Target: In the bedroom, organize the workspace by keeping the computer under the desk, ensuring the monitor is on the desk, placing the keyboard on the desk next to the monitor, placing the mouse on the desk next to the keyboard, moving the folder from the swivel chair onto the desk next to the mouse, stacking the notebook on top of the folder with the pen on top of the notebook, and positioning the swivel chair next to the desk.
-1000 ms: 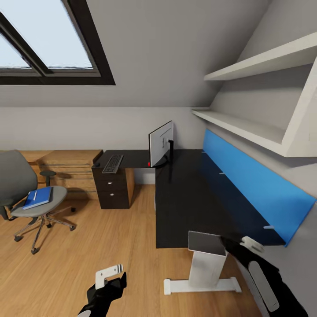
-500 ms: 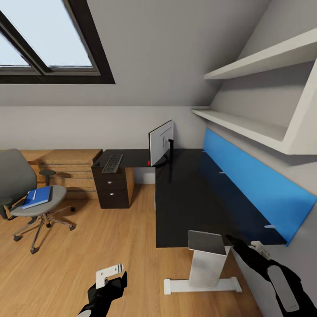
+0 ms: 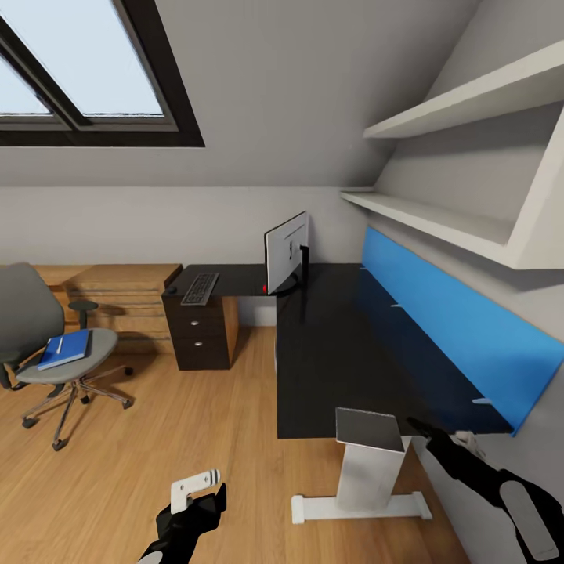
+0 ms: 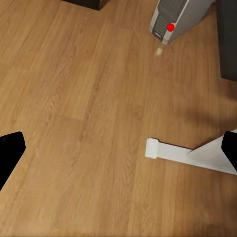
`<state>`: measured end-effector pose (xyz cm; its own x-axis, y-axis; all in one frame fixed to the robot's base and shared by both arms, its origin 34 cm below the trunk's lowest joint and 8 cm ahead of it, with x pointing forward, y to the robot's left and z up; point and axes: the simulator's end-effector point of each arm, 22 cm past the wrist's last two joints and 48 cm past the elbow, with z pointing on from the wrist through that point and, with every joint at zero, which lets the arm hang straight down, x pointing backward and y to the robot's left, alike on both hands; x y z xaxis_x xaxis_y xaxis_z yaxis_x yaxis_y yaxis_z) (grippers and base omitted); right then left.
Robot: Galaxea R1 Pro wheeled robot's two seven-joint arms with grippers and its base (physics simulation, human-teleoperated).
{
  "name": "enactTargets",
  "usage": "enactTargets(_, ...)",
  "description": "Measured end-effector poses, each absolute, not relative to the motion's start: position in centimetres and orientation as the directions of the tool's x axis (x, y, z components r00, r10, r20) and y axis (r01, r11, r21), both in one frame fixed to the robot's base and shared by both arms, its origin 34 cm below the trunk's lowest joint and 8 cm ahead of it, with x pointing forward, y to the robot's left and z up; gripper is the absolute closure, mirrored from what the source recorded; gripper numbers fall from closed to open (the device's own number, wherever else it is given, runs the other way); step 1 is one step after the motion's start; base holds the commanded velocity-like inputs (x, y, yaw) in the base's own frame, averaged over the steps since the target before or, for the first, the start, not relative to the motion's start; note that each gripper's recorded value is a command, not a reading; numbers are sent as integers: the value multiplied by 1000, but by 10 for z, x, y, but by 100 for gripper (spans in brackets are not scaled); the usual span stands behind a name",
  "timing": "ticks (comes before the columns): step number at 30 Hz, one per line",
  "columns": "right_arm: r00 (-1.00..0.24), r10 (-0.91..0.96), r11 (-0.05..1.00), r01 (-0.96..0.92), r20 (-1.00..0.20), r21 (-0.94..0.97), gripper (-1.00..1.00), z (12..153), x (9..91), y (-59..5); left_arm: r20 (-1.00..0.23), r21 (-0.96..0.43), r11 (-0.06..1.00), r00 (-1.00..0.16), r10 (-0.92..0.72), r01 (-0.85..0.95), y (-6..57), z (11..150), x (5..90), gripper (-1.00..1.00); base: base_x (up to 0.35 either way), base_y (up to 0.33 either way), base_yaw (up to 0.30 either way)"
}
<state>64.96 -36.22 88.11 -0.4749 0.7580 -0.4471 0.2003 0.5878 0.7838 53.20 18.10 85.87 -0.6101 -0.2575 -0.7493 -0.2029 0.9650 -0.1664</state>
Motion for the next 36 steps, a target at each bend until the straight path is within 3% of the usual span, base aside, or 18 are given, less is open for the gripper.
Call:
enactTargets(14, -411, 806, 538, 212, -426, 816, -100, 872, 651, -388, -749, -166, 965, -611, -257, -202, 181, 842, 535, -100, 0, 0, 0)
enactTargets(21, -372, 865, 440, 238, -338, 866, -100, 857, 648, -395, -749, -166, 965, -611, -257, -202, 181, 833, 536, -100, 0, 0, 0)
enactTargets(36, -340, 890, 397, 250, -304, 883, -100, 833, 645, -406, -748, -167, 966, -613, -254, -197, 178, 812, 537, -100, 0, 0, 0)
